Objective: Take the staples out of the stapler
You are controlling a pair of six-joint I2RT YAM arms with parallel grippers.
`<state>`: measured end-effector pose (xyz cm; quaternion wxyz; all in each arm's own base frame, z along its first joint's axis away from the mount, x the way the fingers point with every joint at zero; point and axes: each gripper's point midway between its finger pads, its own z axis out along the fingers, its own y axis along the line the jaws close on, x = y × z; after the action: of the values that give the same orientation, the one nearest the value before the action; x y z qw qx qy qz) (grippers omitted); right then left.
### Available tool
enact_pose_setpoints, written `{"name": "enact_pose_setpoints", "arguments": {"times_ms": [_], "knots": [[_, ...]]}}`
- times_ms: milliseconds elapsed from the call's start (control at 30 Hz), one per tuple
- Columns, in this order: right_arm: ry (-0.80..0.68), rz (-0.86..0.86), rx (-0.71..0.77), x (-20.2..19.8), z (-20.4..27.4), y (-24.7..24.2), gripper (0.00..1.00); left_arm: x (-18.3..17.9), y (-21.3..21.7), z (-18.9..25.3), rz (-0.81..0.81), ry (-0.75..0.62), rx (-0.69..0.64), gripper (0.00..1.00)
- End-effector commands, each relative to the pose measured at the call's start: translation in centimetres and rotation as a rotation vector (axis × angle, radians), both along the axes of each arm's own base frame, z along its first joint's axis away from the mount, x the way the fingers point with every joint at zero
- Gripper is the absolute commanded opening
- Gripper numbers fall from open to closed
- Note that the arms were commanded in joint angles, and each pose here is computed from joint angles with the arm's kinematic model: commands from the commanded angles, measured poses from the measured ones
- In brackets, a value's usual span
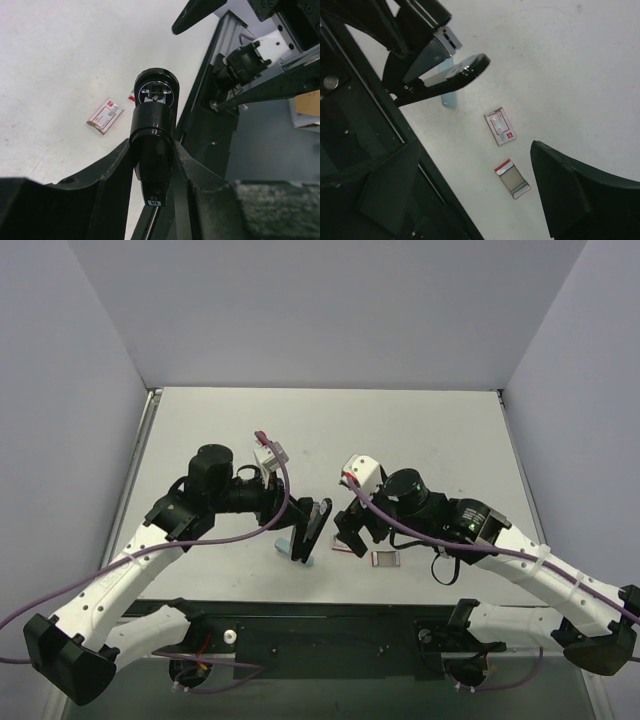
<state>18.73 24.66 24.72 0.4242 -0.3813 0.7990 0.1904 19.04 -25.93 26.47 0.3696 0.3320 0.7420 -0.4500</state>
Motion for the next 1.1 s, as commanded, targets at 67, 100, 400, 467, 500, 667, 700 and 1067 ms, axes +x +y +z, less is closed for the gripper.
{"name": "enact_pose_setpoints", "arguments": {"times_ms": [67,100,400,467,500,667,700,1067], "knots": [[-0.067,0.277,0.053,-3.5,4.0,1.8,0.84,-4.2,-1.3,4.3,-0.262,-0.156,-0.142,0.0],[-0.067,0.306,0.069,-3.9,4.5,2.0,0.84,-4.6,-1.3,4.1,-0.278,-0.156,-0.142,0.0],[-0.057,0.482,0.14,-6.1,6.9,4.0,0.75,-6.6,-1.2,3.7,-0.356,-0.161,-0.172,0.0],[-0.048,0.512,0.145,-6.3,7.0,4.5,0.74,-7.0,-1.3,3.9,-0.369,-0.165,-0.18,0.0],[-0.051,0.523,0.153,-6.4,7.4,4.7,0.73,-7.1,-1.2,3.8,-0.373,-0.164,-0.181,0.0],[-0.02,0.552,0.137,-6.2,6.6,5.8,0.7,-7.7,-1.1,4.1,-0.389,-0.177,-0.191,0.0],[-0.018,0.554,0.138,-6.2,6.6,5.9,0.69,-7.9,-1.2,4.1,-0.398,-0.176,-0.192,0.0],[0.033,0.604,0.135,-6.8,5.6,6.8,0.53,-8.5,-1.1,4.3,-0.418,-0.186,-0.2,0.0]]}}
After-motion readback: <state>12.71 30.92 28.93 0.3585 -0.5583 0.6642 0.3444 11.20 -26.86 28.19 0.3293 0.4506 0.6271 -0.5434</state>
